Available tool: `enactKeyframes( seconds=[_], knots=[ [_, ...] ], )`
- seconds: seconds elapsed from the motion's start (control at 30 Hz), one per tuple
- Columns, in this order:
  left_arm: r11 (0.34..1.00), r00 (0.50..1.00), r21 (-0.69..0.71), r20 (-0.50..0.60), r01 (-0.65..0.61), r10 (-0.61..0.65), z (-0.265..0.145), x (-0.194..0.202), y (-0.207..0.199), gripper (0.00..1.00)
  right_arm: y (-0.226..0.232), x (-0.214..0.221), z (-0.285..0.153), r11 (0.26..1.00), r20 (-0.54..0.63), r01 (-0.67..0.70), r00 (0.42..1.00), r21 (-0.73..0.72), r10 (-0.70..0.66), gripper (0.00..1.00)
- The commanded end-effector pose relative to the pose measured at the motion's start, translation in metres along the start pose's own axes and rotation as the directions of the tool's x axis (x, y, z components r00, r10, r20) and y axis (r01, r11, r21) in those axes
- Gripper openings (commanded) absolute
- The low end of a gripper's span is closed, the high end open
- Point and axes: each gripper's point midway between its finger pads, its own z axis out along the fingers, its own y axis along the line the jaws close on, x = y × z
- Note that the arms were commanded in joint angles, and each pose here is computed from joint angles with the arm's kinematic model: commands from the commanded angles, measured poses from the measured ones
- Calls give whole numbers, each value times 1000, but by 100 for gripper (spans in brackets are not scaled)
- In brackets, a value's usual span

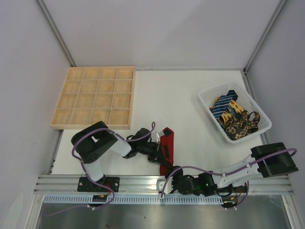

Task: Roll the ties
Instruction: Roll the tie

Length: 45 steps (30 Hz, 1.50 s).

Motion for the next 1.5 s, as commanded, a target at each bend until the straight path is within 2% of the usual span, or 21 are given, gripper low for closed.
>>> enactKeyframes(
  seconds=[0.0, 0.3, 0.63, 0.97, 1.2, 1.47],
  knots=[
    [939, 990, -328, -49, 107, -130, -13, 44, 89, 0, 1, -9, 3, 999, 27, -44, 999, -7, 44, 50],
    [937, 990, -332, -54, 106, -132, -14, 46, 90, 0, 13, -2, 11, 998, 3, -46, 999, -46, 47, 52],
    [937, 989, -333, -56, 108, -134, -14, 48, 92, 0, 0, 8, 21, 999, -26, -42, 999, -19, 41, 52],
    [935, 989, -338, -58, 107, -135, -14, 48, 92, 0, 14, 11, 23, 994, -32, -32, 999, -107, 28, 56],
    [935, 989, -337, -61, 107, -135, -13, 48, 92, 0, 22, 13, 23, 985, -39, -38, 999, -166, 32, 46],
    [934, 989, -342, -65, 103, -133, -14, 48, 93, 0, 23, 15, 26, 984, -51, -52, 998, -170, 44, 57]
  ],
)
